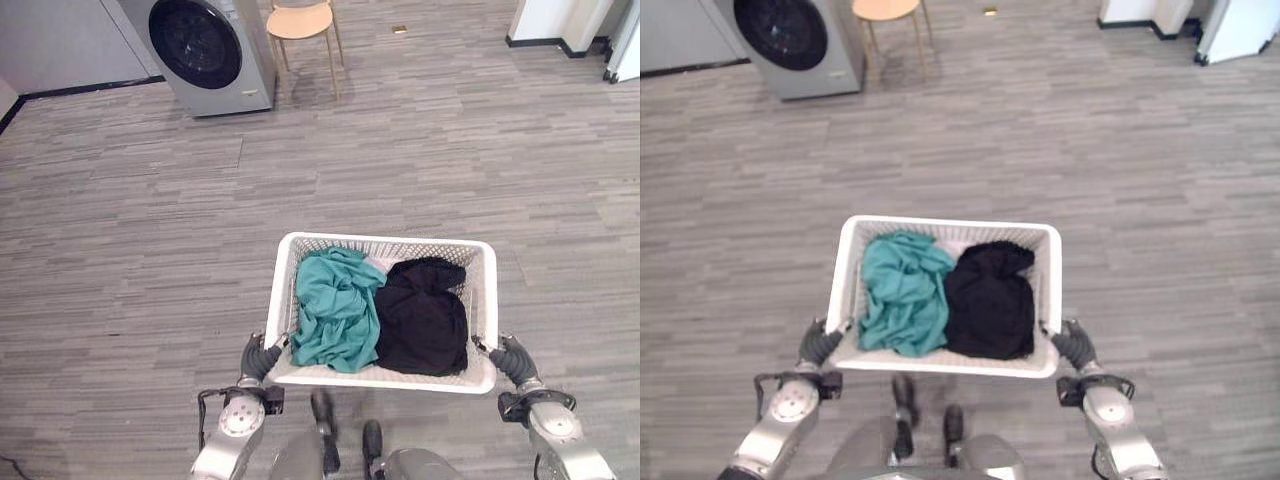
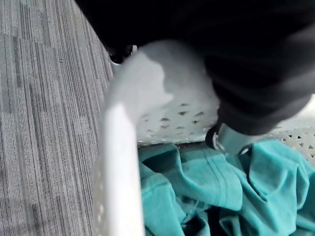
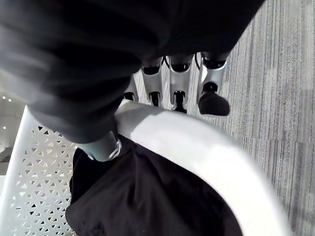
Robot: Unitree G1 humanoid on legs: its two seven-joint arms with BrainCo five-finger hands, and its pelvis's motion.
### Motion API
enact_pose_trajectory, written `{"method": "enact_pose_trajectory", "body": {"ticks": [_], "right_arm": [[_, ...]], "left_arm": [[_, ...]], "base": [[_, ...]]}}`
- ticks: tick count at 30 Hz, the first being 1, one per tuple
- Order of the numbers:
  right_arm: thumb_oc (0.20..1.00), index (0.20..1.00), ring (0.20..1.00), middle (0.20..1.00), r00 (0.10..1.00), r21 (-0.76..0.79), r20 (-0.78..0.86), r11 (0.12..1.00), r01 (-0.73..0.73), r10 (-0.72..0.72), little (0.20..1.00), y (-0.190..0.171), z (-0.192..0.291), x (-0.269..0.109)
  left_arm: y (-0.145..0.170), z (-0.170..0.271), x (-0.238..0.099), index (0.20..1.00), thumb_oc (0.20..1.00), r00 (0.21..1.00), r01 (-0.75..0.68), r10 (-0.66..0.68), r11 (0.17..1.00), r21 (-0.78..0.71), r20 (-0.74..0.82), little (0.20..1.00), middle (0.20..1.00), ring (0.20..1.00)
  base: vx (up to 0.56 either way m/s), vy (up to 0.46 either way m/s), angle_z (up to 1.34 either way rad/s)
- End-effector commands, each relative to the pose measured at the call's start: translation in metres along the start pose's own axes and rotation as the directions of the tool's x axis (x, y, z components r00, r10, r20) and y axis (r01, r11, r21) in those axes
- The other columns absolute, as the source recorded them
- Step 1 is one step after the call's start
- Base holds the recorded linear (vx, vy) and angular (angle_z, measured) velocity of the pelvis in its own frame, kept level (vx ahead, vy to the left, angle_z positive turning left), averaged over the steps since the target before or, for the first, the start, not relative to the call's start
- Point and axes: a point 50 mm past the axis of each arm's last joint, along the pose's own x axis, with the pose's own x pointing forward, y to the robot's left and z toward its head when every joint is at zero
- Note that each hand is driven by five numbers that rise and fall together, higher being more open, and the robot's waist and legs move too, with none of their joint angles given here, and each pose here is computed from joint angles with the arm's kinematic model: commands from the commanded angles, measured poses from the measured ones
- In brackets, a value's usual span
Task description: Grab the laundry basket,head to the washer,open it,put in the laundry and shut it.
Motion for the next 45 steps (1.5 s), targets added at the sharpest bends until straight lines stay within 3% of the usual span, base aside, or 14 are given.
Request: {"method": "enact_pose_trajectory", "body": {"ticks": [1,15,20,30,45], "right_arm": [[0.2,0.2,0.2,0.2,0.971,0.04,0.233,0.998,0.046,-0.054,0.2,-0.018,0.046,0.004],[0.2,0.2,0.2,0.2,0.973,0.029,0.225,0.998,-0.055,0.047,0.2,0.006,0.044,0.01],[0.2,0.2,0.2,0.2,0.984,0.046,0.18,0.999,-0.026,0.018,0.2,0.003,0.034,0.01],[0.2,0.2,0.2,0.2,0.987,0.048,0.144,0.997,0.067,-0.073,0.2,-0.023,0.025,-0.001],[0.2,0.2,0.2,0.2,0.989,0.039,0.129,0.997,0.07,-0.075,0.2,-0.019,0.022,-0.001]], "left_arm": [[-0.003,0.038,-0.002,0.2,0.2,0.972,0.113,-0.11,0.994,-0.006,0.207,0.2,0.2,0.2],[0.013,0.042,0.003,0.2,0.2,0.974,0.055,-0.061,0.998,0.033,0.217,0.2,0.2,0.2],[0.016,0.032,0.004,0.2,0.2,0.984,0.017,-0.021,1.0,0.023,0.174,0.2,0.2,0.2],[0.002,0.031,0.003,0.2,0.2,0.981,0.091,-0.089,0.996,-0.007,0.172,0.2,0.2,0.2],[-0.001,0.031,0.002,0.2,0.2,0.981,0.088,-0.086,0.996,-0.003,0.176,0.2,0.2,0.2]], "base": [[0.5,0.026,-0.52],[0.48,0.073,-0.24],[0.39,-0.09,0.26],[0.3,-0.098,0.66],[0.28,0.182,-0.13]]}}
